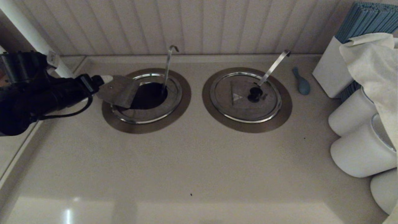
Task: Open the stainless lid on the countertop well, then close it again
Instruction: Close the lid
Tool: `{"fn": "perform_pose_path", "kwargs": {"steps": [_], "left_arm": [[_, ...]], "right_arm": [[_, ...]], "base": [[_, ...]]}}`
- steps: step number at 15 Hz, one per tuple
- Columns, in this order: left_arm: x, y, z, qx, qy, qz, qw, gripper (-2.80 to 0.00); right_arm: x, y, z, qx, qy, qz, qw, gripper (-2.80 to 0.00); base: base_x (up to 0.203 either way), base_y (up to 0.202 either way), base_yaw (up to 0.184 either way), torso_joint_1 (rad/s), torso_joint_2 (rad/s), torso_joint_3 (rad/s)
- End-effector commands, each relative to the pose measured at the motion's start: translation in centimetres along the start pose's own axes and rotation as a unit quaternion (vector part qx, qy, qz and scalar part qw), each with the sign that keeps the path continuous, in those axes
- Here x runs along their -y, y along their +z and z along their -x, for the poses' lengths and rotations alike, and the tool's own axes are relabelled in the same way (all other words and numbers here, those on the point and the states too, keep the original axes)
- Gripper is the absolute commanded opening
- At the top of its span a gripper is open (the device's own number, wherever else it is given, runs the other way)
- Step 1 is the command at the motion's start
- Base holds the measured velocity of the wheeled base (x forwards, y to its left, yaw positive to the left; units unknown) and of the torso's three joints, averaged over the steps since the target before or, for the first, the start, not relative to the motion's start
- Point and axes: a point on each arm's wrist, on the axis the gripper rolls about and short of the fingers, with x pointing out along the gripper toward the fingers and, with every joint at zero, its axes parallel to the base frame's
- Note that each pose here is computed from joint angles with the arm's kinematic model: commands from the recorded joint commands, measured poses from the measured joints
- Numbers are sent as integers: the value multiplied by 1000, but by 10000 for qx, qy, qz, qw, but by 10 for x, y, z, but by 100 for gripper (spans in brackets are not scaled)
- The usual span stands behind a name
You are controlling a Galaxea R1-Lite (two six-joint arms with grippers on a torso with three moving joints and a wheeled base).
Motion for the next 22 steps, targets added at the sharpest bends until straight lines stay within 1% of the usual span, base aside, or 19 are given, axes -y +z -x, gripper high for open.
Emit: {"fn": "perform_pose_path", "kwargs": {"steps": [1,4,6,12,14,16,20,22], "left_arm": [[-11,-15,-16,-177,95,52,9998,0],[-14,-19,-23,-257,67,81,9996,0],[-12,-17,-23,-216,40,76,9997,0],[-1,-6,-17,-72,-165,83,9998,0],[7,-4,-15,-74,-341,276,9990,0],[16,-2,-13,-84,-529,282,9982,0],[30,-3,-12,-98,-716,298,9969,0],[41,0,-8,-42,-880,266,9958,0]], "right_arm": [[0,0,0,-7,-5,-1,10000,0],[0,0,0,-7,3,-1,10000,0],[0,0,0,-7,2,-1,10000,0],[0,0,0,-7,3,-1,10000,0],[0,0,0,-7,3,-1,10000,0],[0,0,0,-7,3,-1,10000,0],[0,0,0,-7,0,-1,10000,0],[0,0,0,-7,3,-1,10000,0]], "base": [[0,0,0,0,0,0],[0,0,0,0,0,0],[0,0,0,0,0,0],[0,0,0,0,0,0],[0,0,0,0,0,0],[0,0,0,0,0,0],[0,0,0,0,0,0],[0,0,0,0,0,0]]}}
